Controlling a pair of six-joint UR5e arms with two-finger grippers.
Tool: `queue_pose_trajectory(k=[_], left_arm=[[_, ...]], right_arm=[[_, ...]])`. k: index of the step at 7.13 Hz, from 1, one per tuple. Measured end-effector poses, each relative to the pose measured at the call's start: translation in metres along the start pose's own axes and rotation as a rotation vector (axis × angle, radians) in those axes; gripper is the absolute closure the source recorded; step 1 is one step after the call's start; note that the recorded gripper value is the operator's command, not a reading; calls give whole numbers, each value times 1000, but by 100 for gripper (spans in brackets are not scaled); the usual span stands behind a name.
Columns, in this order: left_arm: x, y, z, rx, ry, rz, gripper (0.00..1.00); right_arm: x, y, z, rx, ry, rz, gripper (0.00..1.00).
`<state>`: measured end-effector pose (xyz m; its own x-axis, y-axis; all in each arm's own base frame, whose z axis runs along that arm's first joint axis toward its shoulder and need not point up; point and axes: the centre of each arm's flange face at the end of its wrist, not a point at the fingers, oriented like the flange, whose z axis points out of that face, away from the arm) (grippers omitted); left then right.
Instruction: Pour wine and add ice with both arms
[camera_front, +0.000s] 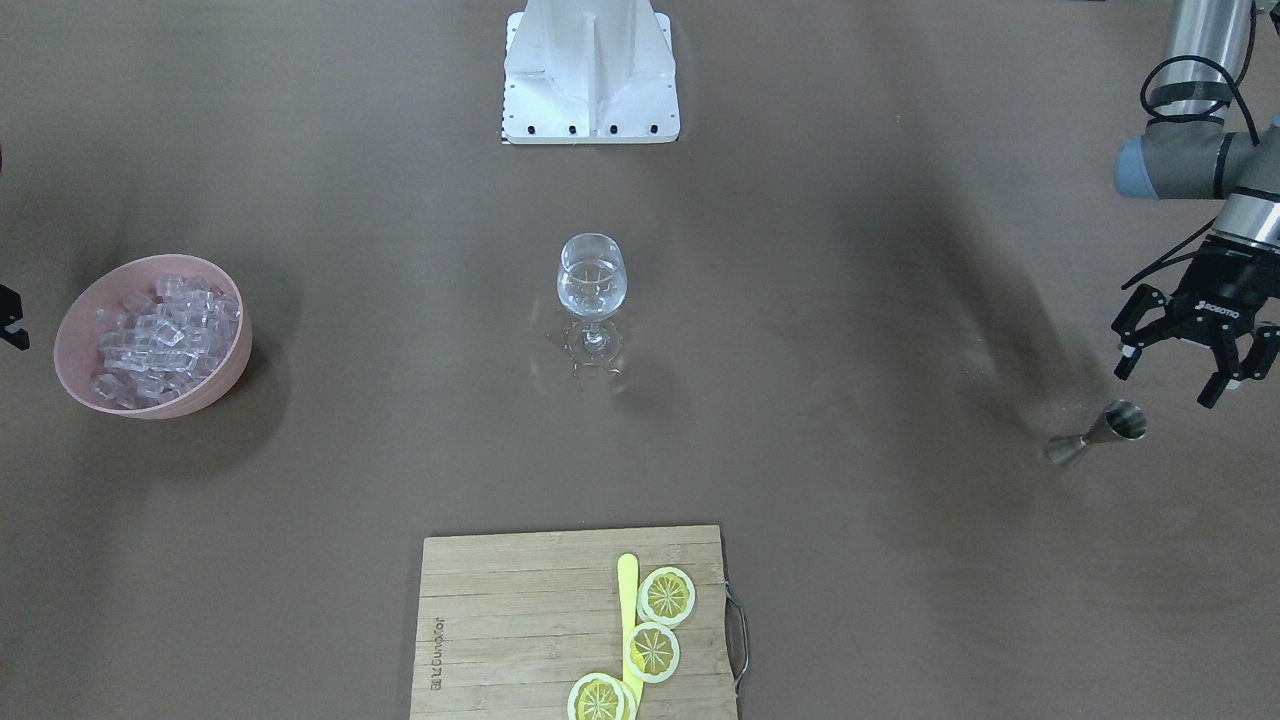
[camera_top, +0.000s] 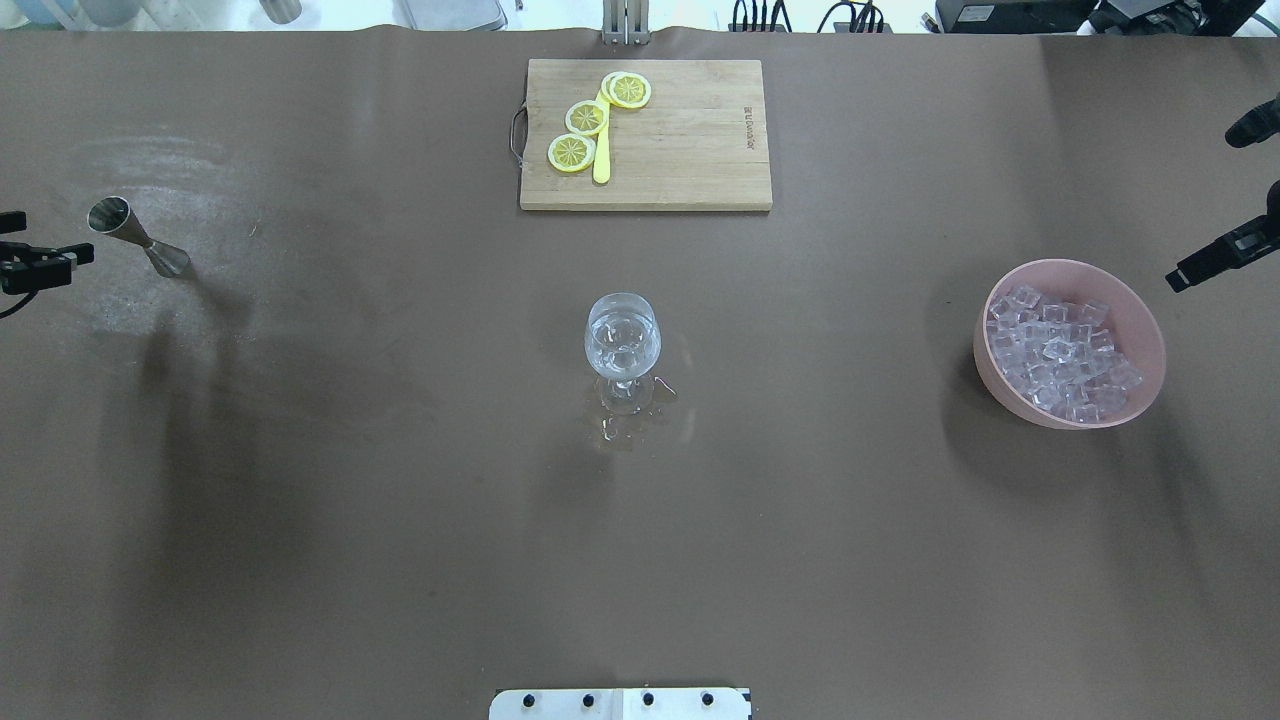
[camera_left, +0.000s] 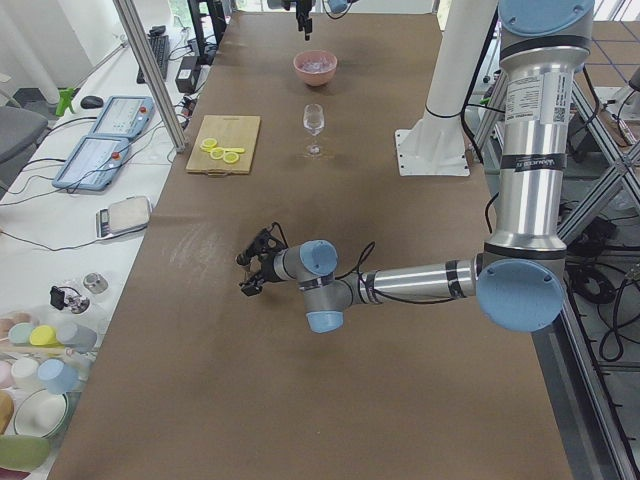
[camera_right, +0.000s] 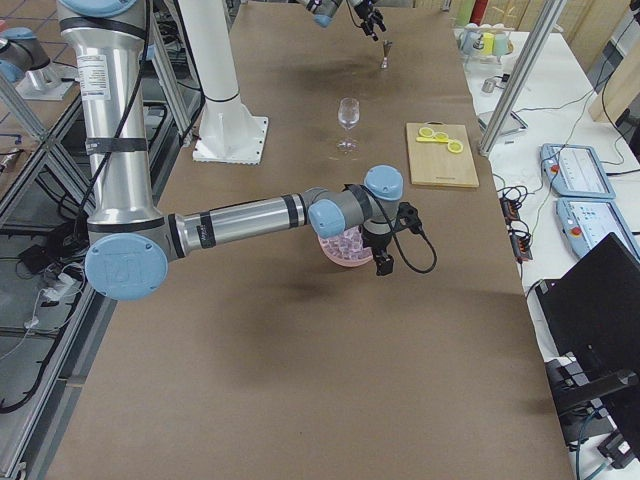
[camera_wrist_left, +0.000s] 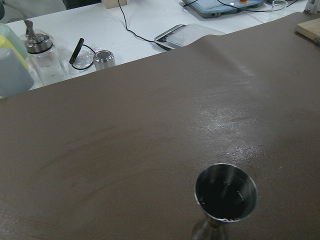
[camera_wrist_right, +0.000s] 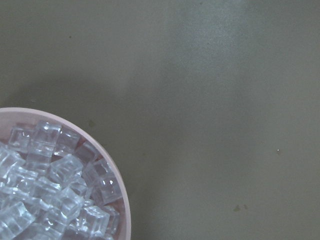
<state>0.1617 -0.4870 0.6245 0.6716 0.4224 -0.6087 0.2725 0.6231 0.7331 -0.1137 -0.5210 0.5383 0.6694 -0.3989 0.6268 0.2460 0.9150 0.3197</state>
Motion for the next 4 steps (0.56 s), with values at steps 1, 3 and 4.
queue_pose_trajectory(k=[1, 3, 4], left_arm=[[8, 4, 5, -3, 8, 0, 2], [16, 11, 18, 0, -11, -4, 2], [20, 12, 27, 12, -31, -10, 2]], right_arm=[[0, 0, 0, 0, 0, 0, 0], [-1, 0, 0, 1, 0, -1, 0], [-1, 0, -1, 3, -1, -3, 0]])
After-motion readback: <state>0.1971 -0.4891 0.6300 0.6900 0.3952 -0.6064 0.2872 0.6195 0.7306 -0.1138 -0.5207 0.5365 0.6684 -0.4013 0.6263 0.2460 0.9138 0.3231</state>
